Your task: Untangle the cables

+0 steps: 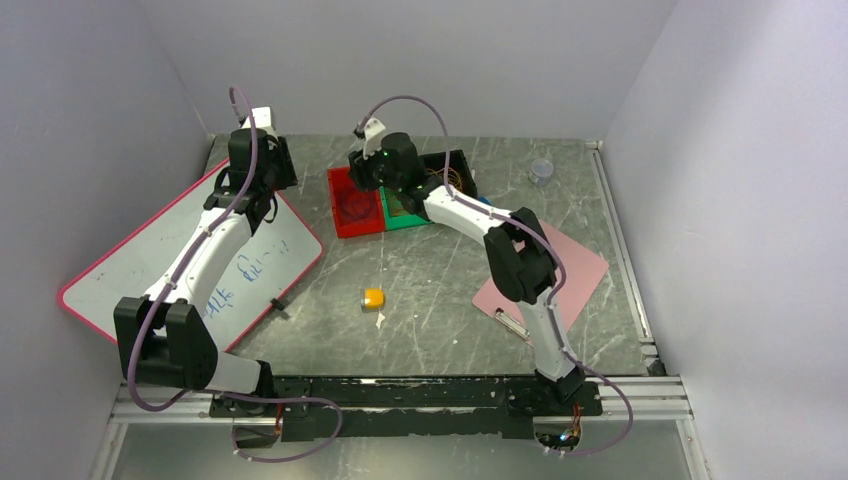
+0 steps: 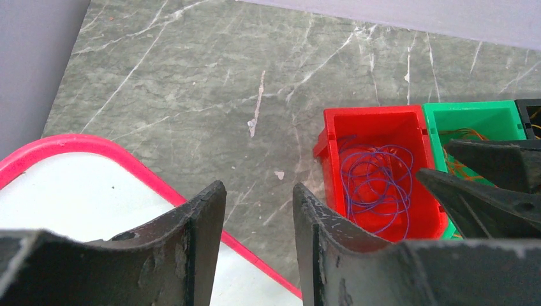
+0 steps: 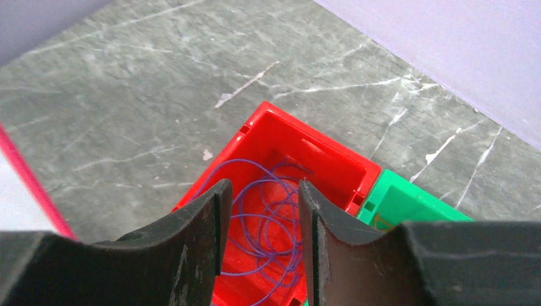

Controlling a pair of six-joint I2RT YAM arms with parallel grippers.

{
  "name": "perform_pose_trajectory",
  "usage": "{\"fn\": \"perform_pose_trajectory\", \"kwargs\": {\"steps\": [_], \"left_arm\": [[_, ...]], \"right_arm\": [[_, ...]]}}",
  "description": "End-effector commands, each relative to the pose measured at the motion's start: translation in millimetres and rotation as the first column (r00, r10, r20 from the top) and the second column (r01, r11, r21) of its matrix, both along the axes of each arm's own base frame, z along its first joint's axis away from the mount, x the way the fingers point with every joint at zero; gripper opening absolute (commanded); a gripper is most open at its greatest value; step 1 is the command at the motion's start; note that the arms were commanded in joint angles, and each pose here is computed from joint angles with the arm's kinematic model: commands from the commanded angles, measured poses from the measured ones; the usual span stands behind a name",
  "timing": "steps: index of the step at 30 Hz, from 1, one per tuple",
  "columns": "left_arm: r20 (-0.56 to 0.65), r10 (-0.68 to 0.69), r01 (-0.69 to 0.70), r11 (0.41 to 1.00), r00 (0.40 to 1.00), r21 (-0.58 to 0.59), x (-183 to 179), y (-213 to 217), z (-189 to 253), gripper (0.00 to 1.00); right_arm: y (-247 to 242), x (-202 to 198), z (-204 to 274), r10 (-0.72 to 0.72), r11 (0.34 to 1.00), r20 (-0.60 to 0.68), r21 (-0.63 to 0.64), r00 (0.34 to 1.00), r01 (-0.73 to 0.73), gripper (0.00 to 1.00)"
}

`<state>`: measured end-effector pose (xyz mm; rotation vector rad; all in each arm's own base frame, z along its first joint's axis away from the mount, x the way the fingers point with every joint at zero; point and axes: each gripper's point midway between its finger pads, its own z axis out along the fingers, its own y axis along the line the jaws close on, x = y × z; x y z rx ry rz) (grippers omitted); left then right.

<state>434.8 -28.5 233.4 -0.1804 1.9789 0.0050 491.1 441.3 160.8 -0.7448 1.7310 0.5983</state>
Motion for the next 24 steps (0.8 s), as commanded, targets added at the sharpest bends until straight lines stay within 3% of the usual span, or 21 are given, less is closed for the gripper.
{"fn": "perform_pose_trajectory", "kwargs": {"steps": [1,12,24], "left_arm": [[0.031,0.008,-0.008,1.0,0.999,0.003,3,4,10,0.48],[0.029,0.011,-0.012,1.0,1.0,0.006,3,5,10,0.47],[0.029,0.011,-0.011,1.0,1.0,0.007,3,5,10,0.46]], "right_arm": [[13,-24,24,0.068,0.994,-0.022,0.087,0.997,-0.066,0.46],[41,-52,-8,0.115,0.99,-0.137,0.093,0.984,-0.103,0.46],[49,-49,-39,0.101,0.993,-0.209,0.088,0.973,-0.084,0.45]]}}
